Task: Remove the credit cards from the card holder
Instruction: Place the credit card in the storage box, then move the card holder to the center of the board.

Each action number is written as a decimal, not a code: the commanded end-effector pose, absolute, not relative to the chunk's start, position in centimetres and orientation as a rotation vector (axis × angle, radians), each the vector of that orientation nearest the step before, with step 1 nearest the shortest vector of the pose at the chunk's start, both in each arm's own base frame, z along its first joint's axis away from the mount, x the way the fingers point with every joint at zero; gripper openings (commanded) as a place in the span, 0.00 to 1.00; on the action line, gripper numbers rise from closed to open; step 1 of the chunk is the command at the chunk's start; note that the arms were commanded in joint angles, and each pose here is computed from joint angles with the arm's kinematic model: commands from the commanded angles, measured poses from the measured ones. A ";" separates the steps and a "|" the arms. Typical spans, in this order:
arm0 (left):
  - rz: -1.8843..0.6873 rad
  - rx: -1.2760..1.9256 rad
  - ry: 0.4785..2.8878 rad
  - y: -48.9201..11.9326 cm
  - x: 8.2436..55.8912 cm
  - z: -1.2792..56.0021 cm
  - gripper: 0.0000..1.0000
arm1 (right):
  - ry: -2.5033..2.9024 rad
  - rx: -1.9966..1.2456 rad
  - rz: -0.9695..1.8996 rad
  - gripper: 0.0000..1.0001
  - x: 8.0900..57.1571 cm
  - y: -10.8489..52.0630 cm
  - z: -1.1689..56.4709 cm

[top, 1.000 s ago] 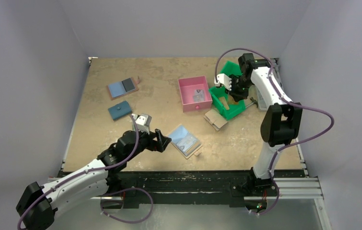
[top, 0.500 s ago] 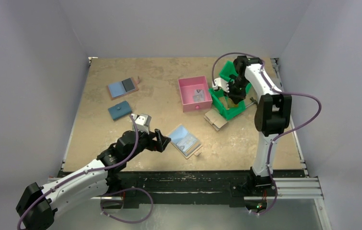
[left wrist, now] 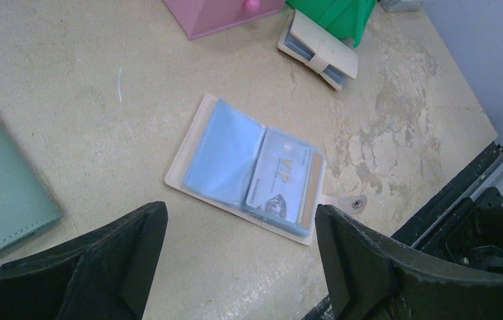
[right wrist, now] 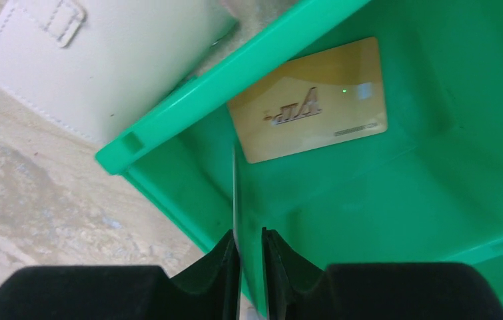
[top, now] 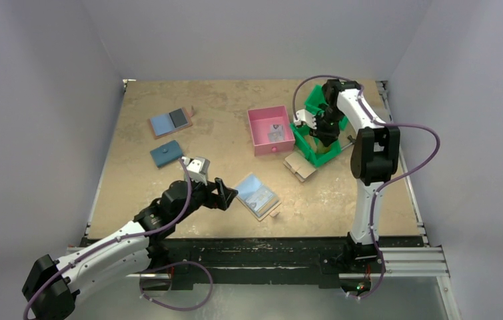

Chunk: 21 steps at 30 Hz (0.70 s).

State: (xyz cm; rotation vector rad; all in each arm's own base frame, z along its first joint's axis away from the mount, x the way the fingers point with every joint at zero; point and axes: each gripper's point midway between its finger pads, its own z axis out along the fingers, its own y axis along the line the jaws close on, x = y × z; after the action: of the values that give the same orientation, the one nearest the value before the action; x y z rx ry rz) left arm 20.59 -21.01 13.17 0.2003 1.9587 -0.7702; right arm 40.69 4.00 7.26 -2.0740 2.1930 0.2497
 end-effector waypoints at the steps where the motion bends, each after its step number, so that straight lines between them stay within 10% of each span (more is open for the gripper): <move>1: -0.769 0.205 1.892 -21.2 21.4 15.7 0.87 | 2.156 -1.969 0.125 0.25 43.8 4.5 9.5; 21: -0.874 0.101 1.788 -21.0 21.1 19.3 0.94 | 2.022 -1.731 0.159 0.27 43.8 7.5 16.6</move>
State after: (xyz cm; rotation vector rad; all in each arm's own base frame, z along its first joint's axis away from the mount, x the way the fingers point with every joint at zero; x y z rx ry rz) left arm 20.50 -20.96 14.95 0.1838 1.9096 -0.8022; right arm 44.77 5.21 10.85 -1.8579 2.1383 0.1100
